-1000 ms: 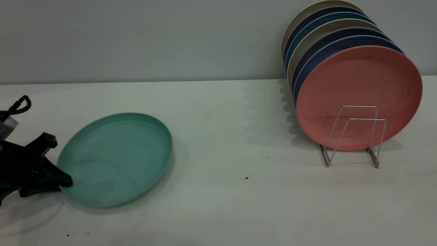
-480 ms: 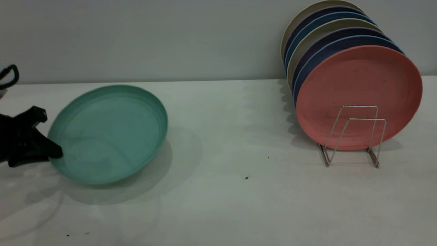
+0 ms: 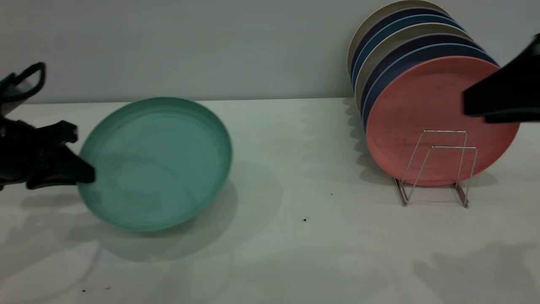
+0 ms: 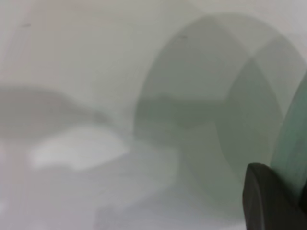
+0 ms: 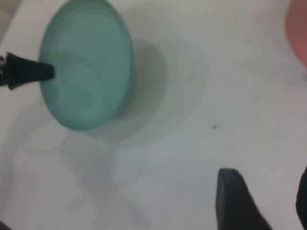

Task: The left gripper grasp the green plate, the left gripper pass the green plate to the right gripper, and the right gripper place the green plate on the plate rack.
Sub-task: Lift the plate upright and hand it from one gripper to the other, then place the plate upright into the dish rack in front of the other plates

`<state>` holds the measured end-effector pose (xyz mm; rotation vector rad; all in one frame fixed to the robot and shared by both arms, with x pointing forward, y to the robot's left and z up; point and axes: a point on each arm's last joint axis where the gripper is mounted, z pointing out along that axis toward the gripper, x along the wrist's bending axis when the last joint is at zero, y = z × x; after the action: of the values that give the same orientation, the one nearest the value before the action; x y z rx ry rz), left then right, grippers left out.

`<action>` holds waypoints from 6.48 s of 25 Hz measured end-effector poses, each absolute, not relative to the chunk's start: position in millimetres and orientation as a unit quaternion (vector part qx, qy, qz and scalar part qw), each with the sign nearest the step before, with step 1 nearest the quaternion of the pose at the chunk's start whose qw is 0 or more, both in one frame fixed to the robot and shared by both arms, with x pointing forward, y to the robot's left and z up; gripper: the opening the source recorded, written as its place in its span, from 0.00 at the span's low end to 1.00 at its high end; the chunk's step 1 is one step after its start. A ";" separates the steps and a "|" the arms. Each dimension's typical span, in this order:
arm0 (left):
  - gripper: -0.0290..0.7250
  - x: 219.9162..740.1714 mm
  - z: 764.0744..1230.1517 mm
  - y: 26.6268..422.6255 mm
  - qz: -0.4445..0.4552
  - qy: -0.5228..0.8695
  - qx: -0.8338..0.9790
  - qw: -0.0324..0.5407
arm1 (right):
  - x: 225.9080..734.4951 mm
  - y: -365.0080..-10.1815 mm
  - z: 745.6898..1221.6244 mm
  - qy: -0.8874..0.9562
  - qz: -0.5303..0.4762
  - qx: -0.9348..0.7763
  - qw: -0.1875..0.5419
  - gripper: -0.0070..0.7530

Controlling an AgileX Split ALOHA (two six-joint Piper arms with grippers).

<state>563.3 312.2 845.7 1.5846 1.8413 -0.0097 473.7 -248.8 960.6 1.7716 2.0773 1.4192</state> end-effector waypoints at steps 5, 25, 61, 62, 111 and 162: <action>0.06 564.6 856.2 295.9 -0.001 0.683 0.636 0.361 | 491.2 -238.3 928.5 0.671 0.488 0.557 -0.045 0.45; 0.06 568.5 871.7 237.5 -0.073 0.615 0.666 0.416 | 537.0 -204.8 908.6 0.692 0.501 0.512 -0.092 0.45; 0.06 559.8 874.0 185.3 -0.098 0.584 0.687 0.422 | 537.4 -205.0 905.9 0.685 0.496 0.524 -0.100 0.45; 0.06 558.6 873.5 182.0 -0.097 0.581 0.691 0.419 | 537.4 -205.0 905.9 0.684 0.496 0.525 -0.101 0.45; 0.80 556.5 903.6 273.3 -0.141 0.609 0.748 0.222 | 565.8 -228.0 925.3 0.807 0.421 0.414 -0.003 0.10; 0.79 575.0 916.1 297.1 -0.060 0.647 0.751 0.119 | 614.0 -194.3 1092.2 0.963 0.081 0.010 0.256 0.10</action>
<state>575.0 297.1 916.1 2.1960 1.8900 -0.1743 614.0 -194.3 1092.2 0.0263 2.6139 0.2185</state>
